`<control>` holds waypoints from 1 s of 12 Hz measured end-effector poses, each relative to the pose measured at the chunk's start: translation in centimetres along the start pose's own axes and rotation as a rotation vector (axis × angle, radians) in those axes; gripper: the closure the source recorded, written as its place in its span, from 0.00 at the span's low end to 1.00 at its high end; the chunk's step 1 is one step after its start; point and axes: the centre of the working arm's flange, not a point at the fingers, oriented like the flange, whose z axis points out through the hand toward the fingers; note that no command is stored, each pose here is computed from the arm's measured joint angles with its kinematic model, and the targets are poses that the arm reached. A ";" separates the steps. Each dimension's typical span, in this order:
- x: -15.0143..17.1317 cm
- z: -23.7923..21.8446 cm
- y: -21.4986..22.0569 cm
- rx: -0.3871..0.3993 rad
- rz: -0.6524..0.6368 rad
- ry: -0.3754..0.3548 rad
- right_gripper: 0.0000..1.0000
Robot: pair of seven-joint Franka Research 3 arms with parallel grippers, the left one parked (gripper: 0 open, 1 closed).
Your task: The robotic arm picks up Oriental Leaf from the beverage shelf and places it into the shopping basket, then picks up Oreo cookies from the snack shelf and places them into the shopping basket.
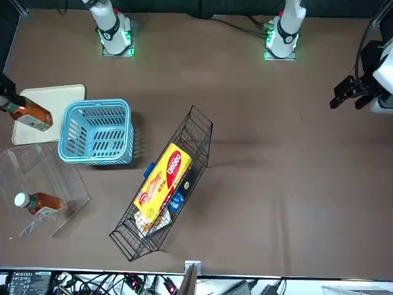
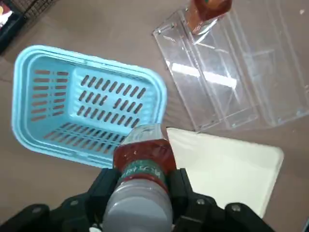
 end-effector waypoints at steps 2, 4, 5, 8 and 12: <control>-0.1 0.1 -2.7 0.001 0.060 -0.009 0.44; -0.1 0.4 -5.1 0.001 0.117 -0.021 0.44; -0.1 0.8 -5.9 0.002 0.140 -0.028 0.44; 0.5 2.0 -8.1 -0.002 0.203 -0.036 0.44; 2.0 5.3 -10.0 -0.019 0.229 -0.009 0.44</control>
